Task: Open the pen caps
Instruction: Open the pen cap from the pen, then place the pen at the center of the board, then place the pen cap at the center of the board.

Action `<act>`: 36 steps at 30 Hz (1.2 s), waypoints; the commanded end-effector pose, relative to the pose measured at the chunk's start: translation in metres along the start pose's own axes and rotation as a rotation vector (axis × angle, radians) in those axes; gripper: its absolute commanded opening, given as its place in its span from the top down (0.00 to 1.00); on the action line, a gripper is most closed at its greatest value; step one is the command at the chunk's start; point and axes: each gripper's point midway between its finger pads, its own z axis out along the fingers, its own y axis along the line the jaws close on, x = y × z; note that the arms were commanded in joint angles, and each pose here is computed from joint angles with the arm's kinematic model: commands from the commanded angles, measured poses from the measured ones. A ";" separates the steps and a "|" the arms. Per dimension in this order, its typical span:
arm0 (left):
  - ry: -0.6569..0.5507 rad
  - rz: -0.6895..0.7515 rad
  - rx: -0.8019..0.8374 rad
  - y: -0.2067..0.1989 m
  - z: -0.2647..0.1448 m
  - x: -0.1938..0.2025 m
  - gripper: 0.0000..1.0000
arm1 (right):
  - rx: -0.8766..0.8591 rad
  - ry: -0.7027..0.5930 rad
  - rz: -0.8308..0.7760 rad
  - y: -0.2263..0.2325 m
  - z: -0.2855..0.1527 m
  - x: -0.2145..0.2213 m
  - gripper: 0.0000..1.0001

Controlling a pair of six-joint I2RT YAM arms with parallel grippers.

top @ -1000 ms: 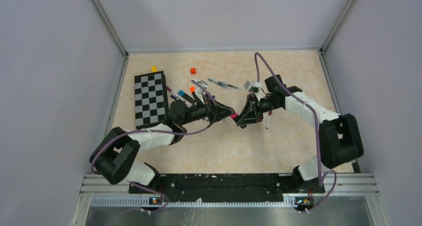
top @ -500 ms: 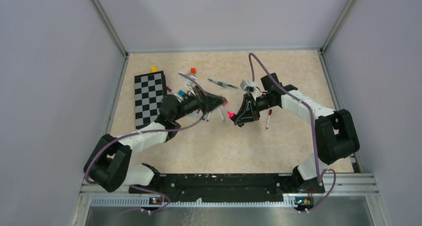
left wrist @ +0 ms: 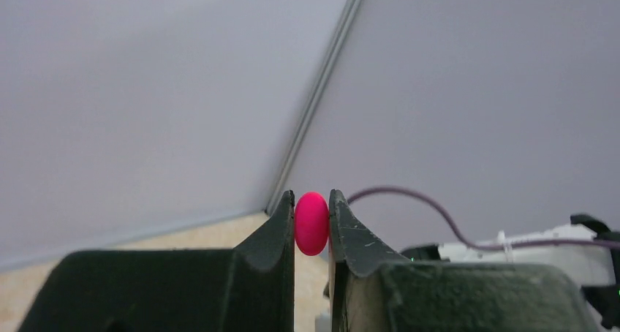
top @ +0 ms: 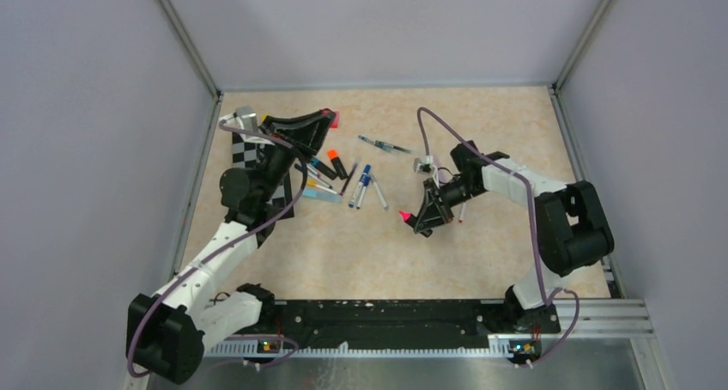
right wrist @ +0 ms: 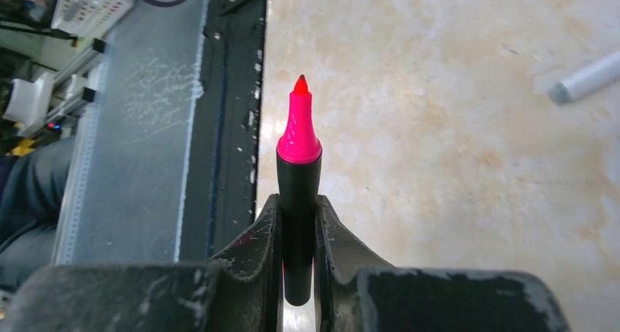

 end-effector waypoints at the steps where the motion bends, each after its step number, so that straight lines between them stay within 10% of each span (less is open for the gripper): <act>1: 0.333 -0.077 -0.032 0.007 -0.031 0.067 1.00 | 0.215 -0.021 -0.073 -0.030 -0.034 -0.023 1.00; 15: 1.042 -0.356 -0.693 0.085 -0.209 0.218 1.00 | 1.135 -0.324 0.377 -0.153 -0.218 0.003 1.00; 36: 1.186 -0.237 -0.940 0.129 -0.284 0.250 0.89 | 1.179 -0.285 0.568 -0.180 -0.231 0.048 0.97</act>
